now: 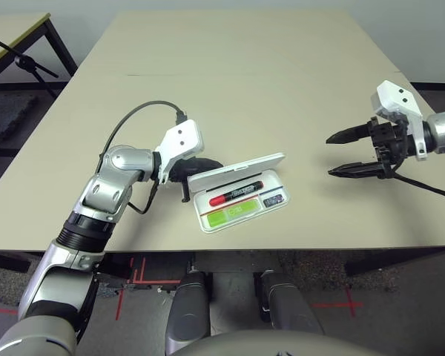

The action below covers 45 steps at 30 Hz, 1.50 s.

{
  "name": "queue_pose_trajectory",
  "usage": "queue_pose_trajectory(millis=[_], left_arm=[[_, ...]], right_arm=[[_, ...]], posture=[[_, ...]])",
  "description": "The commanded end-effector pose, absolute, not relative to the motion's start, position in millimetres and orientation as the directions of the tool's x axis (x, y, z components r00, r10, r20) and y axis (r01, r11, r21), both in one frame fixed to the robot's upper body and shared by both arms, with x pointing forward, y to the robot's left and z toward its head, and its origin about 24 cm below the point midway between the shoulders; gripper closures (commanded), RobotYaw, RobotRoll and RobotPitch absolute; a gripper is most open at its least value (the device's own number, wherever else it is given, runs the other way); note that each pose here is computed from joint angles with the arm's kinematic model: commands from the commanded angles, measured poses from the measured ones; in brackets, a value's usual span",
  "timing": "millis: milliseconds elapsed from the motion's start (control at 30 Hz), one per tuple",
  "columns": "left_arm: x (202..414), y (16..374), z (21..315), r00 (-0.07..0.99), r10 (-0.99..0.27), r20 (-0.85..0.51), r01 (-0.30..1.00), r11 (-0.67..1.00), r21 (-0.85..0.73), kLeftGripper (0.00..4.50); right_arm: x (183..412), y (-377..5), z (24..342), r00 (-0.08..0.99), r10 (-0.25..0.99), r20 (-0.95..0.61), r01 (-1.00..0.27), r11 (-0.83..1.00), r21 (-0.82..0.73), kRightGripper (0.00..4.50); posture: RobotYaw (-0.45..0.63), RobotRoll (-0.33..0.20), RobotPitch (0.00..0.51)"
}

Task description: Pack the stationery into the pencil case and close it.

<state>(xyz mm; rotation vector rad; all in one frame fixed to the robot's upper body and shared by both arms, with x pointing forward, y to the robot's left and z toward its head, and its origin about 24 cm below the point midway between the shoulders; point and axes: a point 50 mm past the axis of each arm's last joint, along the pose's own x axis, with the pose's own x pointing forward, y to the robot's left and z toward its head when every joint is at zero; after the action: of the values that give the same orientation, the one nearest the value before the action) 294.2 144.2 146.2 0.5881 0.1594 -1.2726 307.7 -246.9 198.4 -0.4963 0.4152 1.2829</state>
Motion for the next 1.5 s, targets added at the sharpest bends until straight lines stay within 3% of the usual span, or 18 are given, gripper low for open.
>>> queue_pose_trajectory(millis=[33, 433, 633, 1000, 1167, 1267, 1400, 1500], left_arm=[[286.1, 136.6, 142.9, 0.251, -0.864, -0.436, 0.945, 0.121, 0.304, 4.44], [264.7, 128.5, 145.8, 0.183, -0.874, -0.450, 0.951, 0.040, 0.308, 4.44], [255.1, 115.8, 126.6, 0.128, -0.856, -0.501, 0.966, -0.008, 0.260, 4.44], [263.3, 128.7, 92.7, 0.134, -0.734, -0.665, 0.977, -0.015, 0.214, 4.44], [272.0, 125.7, 108.0, 0.233, -0.823, -0.518, 0.959, 0.104, 0.265, 4.44], [284.8, 131.7, 128.7, 0.368, -0.862, -0.349, 0.915, 0.268, 0.303, 3.89], [302.5, 153.3, 154.6, 0.568, -0.818, -0.091, 0.801, 0.523, 0.293, 2.39], [311.7, 176.4, 168.8, 0.703, -0.707, 0.073, 0.679, 0.699, 0.224, 1.26]], right_arm=[[307.4, -245.5, 197.6, 0.236, 0.792, -0.563, -0.972, 0.200, -0.127, 0.00], [309.2, -244.0, 194.3, 0.237, 0.789, -0.567, -0.971, 0.200, -0.127, 0.00], [310.7, -240.9, 192.7, 0.231, 0.792, -0.565, -0.973, 0.192, -0.128, 0.00], [312.4, -238.4, 189.5, 0.229, 0.794, -0.564, -0.973, 0.187, -0.131, 0.00], [314.7, -238.3, 188.6, 0.261, 0.800, -0.539, -0.965, 0.212, -0.152, 0.00], [320.4, -238.7, 187.8, 0.330, 0.810, -0.484, -0.944, 0.275, -0.183, 0.00], [334.2, -237.8, 188.5, 0.475, 0.827, -0.302, -0.879, 0.433, -0.200, 0.00], [344.4, -236.1, 191.2, 0.594, 0.795, -0.122, -0.802, 0.574, -0.166, 0.00]], posture=[[0.01, 0.000, 0.106], [0.02, 0.000, 0.105], [0.02, 0.000, 0.102], [0.02, 0.000, 0.091], [0.02, 0.000, 0.089], [0.02, 0.000, 0.090], [0.02, 0.000, 0.091], [0.03, 0.000, 0.094]])
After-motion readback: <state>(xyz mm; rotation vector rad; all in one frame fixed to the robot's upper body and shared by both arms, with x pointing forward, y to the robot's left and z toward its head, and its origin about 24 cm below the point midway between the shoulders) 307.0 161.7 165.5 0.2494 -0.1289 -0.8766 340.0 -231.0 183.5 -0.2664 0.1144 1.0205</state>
